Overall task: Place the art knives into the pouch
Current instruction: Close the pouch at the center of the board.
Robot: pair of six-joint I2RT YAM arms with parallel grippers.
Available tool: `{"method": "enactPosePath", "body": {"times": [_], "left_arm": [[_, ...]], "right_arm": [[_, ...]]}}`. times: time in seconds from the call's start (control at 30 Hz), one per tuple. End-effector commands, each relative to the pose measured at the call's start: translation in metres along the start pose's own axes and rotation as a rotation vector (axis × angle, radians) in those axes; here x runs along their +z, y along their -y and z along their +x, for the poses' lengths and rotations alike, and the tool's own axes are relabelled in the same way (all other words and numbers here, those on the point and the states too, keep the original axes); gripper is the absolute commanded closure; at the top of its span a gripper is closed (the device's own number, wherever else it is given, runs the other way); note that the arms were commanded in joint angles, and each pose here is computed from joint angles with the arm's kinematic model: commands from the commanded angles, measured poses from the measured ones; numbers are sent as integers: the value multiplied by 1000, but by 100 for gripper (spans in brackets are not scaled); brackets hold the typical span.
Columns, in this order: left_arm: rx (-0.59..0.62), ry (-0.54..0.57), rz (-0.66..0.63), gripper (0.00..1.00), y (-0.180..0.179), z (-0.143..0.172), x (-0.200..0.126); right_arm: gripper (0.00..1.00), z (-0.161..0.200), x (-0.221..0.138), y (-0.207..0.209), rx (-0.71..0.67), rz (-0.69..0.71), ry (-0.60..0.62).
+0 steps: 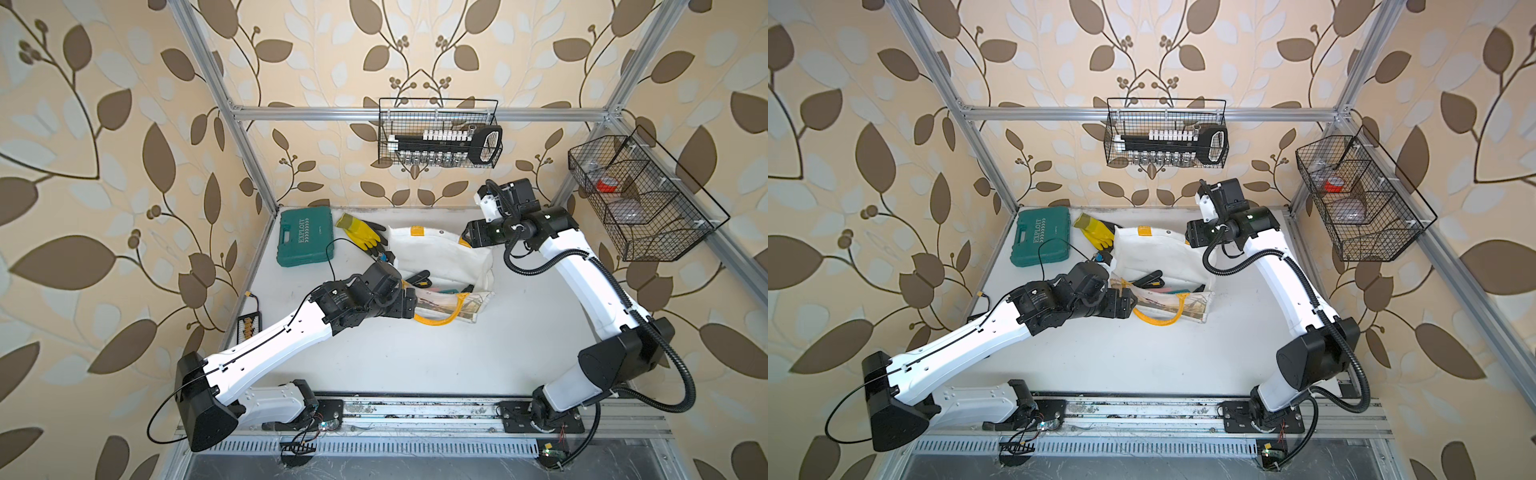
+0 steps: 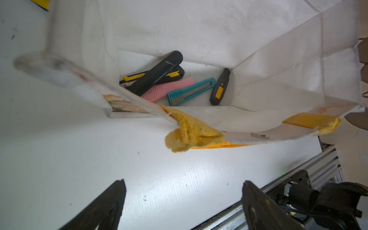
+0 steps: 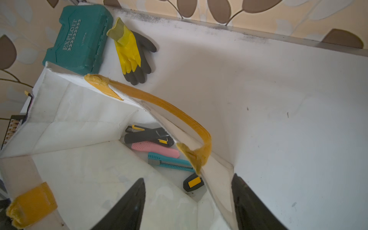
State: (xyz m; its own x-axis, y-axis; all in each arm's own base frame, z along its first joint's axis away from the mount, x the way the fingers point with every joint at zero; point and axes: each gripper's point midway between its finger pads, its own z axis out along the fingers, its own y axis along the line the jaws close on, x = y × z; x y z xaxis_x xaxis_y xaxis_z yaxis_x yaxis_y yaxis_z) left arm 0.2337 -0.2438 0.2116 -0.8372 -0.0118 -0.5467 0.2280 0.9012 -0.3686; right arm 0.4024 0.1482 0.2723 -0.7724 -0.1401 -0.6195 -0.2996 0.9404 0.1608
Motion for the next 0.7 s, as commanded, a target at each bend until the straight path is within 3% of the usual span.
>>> {"method": "enactPosePath", "body": {"times": [0.0,0.17,0.43,0.67], "left_arm": [[-32,26,-5,7,3,-4,10],[-39,-2,-19,8,5,1,31],[-50,-37,-48,8,6,5,62],[-47,-53,-67,8,7,5,76]], "right_arm": [[31,-8,8,-17,-86,-88,-3],[35,-14,19,-28,-110,-135,-8],[57,1,39,-33,-121,-138,-63],[56,6,52,-28,-125,-113,-84]]}}
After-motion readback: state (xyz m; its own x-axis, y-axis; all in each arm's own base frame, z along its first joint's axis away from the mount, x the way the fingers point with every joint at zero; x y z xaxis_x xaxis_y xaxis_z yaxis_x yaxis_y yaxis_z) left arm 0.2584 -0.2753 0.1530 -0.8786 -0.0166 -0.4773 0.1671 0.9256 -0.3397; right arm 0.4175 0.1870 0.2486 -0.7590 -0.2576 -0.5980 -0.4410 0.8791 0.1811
